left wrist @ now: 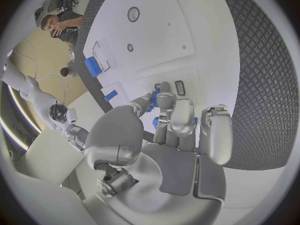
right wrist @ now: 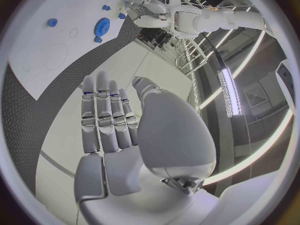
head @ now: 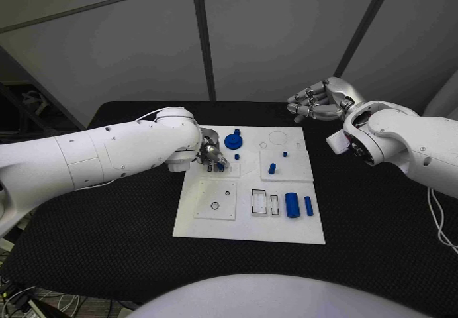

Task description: Assemble the parts on the task board

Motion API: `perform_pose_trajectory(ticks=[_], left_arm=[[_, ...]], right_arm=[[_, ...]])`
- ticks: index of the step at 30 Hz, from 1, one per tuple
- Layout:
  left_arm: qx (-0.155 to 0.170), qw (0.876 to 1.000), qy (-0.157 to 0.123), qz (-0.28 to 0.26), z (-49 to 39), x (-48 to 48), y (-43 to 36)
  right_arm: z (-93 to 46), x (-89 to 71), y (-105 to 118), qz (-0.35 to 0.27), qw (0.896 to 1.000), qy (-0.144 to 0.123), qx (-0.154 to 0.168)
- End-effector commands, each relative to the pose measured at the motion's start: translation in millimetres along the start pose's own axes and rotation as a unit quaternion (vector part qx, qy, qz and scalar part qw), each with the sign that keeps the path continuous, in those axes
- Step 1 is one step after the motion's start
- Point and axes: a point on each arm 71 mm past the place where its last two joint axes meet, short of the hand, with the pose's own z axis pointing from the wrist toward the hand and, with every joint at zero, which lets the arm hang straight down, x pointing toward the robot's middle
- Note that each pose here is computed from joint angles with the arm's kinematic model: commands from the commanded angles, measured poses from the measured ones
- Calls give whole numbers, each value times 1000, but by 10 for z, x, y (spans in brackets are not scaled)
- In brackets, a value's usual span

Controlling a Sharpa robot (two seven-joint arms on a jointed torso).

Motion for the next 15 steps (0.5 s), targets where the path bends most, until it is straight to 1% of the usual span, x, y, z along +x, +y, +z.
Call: perform_pose_trajectory(ticks=[1, 15], left_arm=[[-5, 1000, 5, 7, -2, 3, 4], [-4, 1000, 8, 8, -4, 15, -4]], right_arm=[[4, -1, 16, 1, 1000, 3, -4], [6, 0, 16, 1, 1000, 3, -4]])
